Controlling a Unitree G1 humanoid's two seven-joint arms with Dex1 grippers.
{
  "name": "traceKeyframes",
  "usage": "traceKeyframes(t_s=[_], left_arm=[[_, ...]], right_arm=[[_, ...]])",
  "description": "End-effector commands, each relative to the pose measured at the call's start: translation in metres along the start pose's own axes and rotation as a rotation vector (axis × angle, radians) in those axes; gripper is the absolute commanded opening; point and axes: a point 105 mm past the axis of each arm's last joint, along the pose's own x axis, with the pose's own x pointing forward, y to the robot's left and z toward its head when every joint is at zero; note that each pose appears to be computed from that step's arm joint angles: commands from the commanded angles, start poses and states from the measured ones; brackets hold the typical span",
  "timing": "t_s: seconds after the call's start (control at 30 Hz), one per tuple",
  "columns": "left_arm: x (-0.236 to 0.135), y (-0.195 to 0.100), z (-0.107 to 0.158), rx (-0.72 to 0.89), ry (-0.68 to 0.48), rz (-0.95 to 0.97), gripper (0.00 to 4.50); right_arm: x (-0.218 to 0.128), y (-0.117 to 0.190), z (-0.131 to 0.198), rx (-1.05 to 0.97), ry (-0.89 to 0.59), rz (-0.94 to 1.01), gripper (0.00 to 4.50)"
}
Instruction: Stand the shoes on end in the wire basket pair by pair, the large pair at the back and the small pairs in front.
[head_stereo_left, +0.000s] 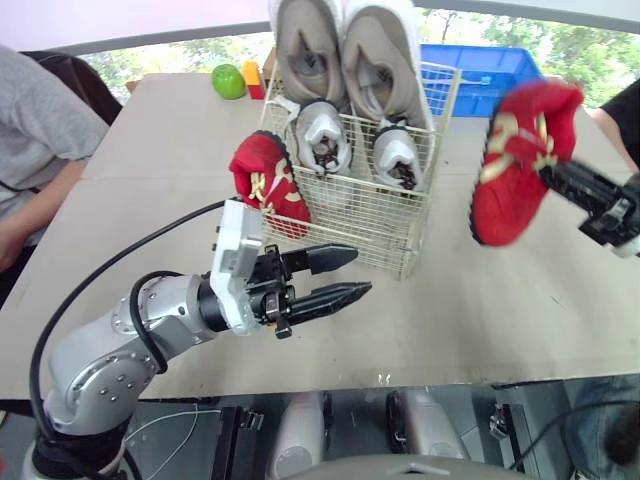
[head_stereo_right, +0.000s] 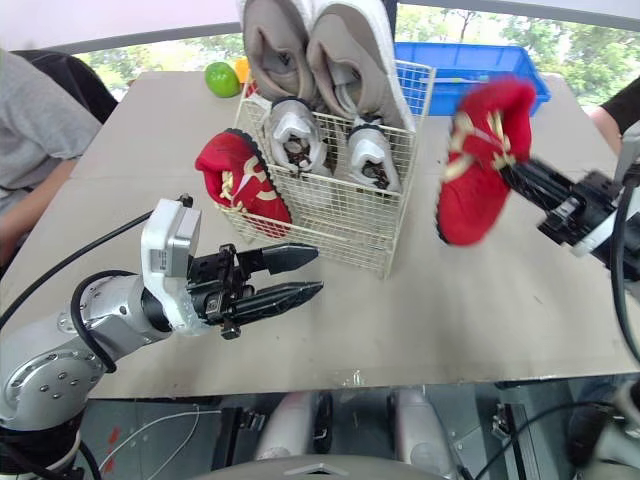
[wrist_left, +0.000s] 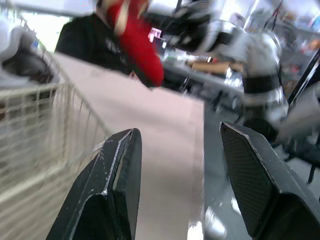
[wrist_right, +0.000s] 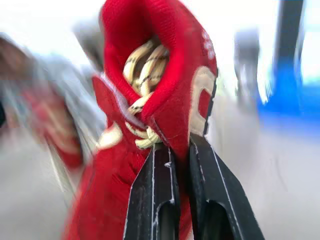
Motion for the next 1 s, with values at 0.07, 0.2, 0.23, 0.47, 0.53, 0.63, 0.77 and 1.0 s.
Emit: traceKeyframes(t_s=[0.07,0.2,0.23,0.47,0.53,0.63,0.77,1.0], left_arm=[[-0.018,0.012,0.005,0.065,-0.075,0.088,2.74],[-0.041,0.014,0.002,0.029,-0.074,0.067,2.74],[-0.047,0.016,0.001,0.017,-0.074,0.082,2.74],[-0.072,0.022,0.004,0.067,0.001,0.163,2.74],[-0.072,0.020,0.006,0.077,0.013,0.172,2.74],[-0.070,0.016,0.009,0.080,0.021,0.169,2.74],[-0.066,0.014,0.013,0.075,0.039,0.162,2.74],[-0.070,0.016,0.016,0.060,0.076,0.170,2.74]], right_arm=[[0.039,0.024,-0.008,-0.220,-0.040,-0.092,0.03],[0.055,0.037,-0.023,-0.331,-0.116,-0.149,0.03],[0.056,0.040,-0.028,-0.367,-0.119,-0.155,0.03],[0.059,0.062,-0.046,-0.437,-0.170,-0.177,0.03],[0.060,0.060,-0.053,-0.482,-0.150,-0.235,0.03],[0.060,0.063,-0.062,-0.488,-0.140,-0.262,0.03],[0.059,0.068,-0.084,-0.466,-0.105,-0.285,0.03],[0.051,0.075,-0.116,-0.387,-0.054,-0.319,0.03]])
